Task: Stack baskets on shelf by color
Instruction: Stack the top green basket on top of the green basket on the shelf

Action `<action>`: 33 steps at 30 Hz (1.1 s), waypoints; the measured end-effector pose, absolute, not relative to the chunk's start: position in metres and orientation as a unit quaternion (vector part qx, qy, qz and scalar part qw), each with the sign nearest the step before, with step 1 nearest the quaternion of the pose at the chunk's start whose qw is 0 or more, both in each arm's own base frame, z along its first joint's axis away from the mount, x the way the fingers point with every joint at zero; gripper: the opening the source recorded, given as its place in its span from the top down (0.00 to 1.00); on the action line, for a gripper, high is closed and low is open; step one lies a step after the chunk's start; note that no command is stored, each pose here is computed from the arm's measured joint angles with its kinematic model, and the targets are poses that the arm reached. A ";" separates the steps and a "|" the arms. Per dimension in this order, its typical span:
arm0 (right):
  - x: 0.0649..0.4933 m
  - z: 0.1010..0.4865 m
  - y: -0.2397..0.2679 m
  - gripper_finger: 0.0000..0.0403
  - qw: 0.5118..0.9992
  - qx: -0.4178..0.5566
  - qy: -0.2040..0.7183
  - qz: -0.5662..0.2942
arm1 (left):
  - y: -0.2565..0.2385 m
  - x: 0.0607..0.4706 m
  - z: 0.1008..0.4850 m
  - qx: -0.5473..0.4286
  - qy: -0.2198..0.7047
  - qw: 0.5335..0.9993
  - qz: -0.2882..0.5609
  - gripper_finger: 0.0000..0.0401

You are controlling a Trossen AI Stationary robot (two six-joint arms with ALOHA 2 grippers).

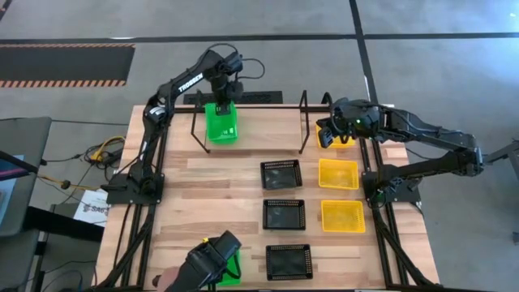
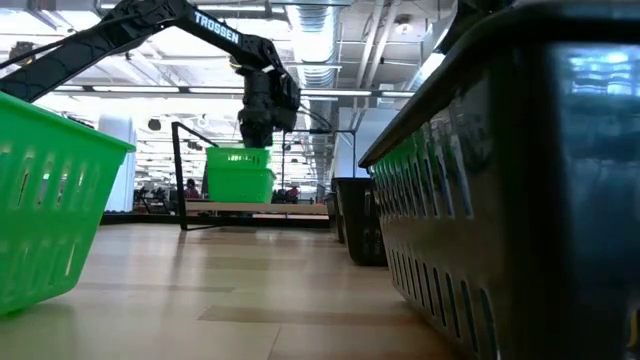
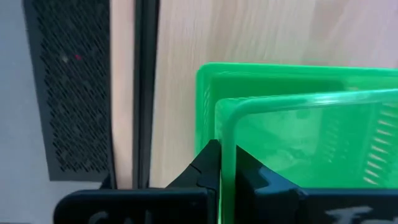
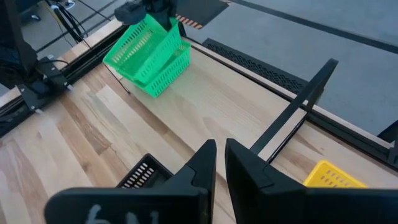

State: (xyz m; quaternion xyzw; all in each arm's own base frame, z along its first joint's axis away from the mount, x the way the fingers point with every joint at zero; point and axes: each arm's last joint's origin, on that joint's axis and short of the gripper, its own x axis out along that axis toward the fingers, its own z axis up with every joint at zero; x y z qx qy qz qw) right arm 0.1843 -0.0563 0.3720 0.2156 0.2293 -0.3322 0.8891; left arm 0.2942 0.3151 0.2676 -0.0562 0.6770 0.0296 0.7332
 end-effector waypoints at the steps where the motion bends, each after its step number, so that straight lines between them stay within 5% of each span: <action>1: 0.184 0.372 -0.056 0.85 0.889 0.216 0.229 -0.332 | 0.315 0.294 0.264 -0.058 0.682 0.729 0.028 1.00; 17: 0.184 0.372 -0.056 0.85 0.889 0.216 0.229 -0.332 | 0.316 0.301 0.258 -0.069 0.666 0.741 0.057 0.98; 33: 0.184 0.372 -0.056 0.85 0.889 0.216 0.229 -0.332 | 0.306 0.320 0.258 -0.017 0.676 0.731 0.090 0.72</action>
